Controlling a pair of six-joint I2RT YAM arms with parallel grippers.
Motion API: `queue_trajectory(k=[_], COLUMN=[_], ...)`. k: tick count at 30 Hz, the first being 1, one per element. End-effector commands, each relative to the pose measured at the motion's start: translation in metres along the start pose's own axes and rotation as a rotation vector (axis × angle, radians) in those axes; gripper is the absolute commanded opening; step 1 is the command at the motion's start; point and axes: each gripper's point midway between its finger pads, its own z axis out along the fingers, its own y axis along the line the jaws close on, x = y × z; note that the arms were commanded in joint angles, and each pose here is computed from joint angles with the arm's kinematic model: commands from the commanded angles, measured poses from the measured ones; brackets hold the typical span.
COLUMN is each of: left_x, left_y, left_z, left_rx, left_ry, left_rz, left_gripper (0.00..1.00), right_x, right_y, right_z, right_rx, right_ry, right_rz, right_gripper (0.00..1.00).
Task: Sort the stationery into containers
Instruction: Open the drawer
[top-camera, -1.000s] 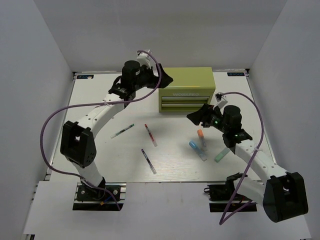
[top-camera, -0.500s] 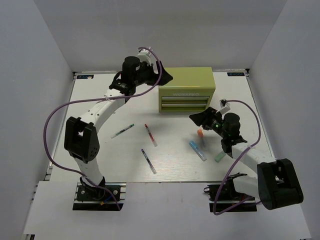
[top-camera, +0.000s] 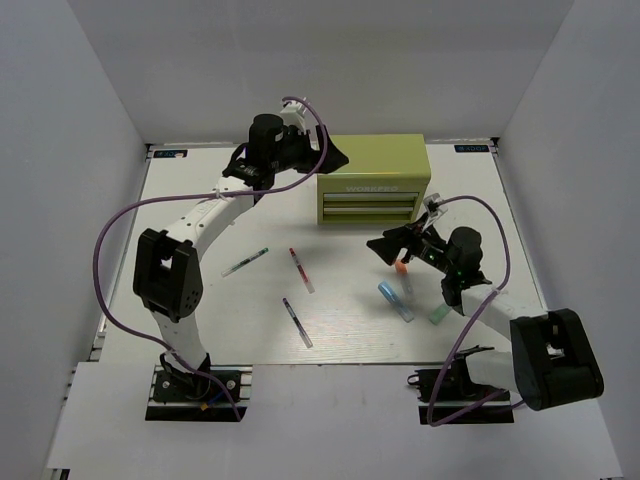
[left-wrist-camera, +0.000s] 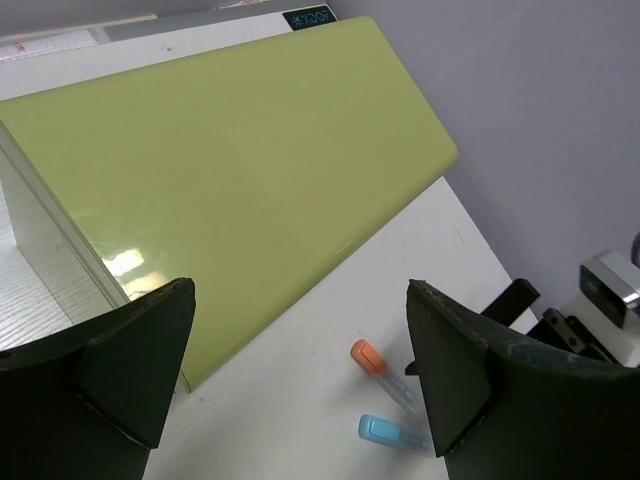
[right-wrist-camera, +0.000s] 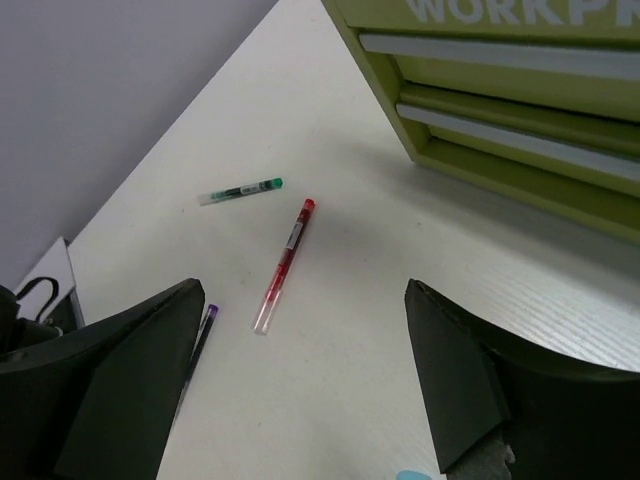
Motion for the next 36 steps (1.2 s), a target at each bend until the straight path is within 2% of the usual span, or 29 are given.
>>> queue_trajectory(k=[1,5,13,24,26,30,36], left_x=[-0.022,-0.018,-0.014,-0.028,-0.023,-0.024,-0.022], left_y=[-0.017,-0.019,-0.027,-0.043,-0.037,-0.035,-0.032], left_z=[-0.008,-0.008,-0.005,0.007,0.012,0.013,0.015], left_rx=[0.044,0.063,0.130,0.201,0.193,0.184,0.172], left_ry=[-0.037,-0.028,-0.008,-0.026,-0.009,-0.015,-0.010], left_rz=[0.037,0.038,0.045,0.058,0.048,0.056,0.051], left_gripper=[0.96,0.96,0.96,0.96,0.96,0.96,0.96], right_x=[-0.022,-0.027,-0.027,-0.029,-0.028,-0.031,-0.038], right_y=[-0.001,-0.009,-0.051,-0.063,-0.067,-0.075,-0.077], right_z=[0.005,0.005,0.007,0.019,0.025,0.039,0.057], right_rx=[0.005,0.045,0.186,0.118,0.105,0.054,-0.034], right_ry=[-0.065,-0.105,-0.179,-0.217,-0.214,-0.207,-0.212], right_rz=[0.062,0.189,0.344,0.290,0.309,0.305,0.225], right_gripper=[0.88,0.89,0.89,0.91,0.89,0.77,0.65])
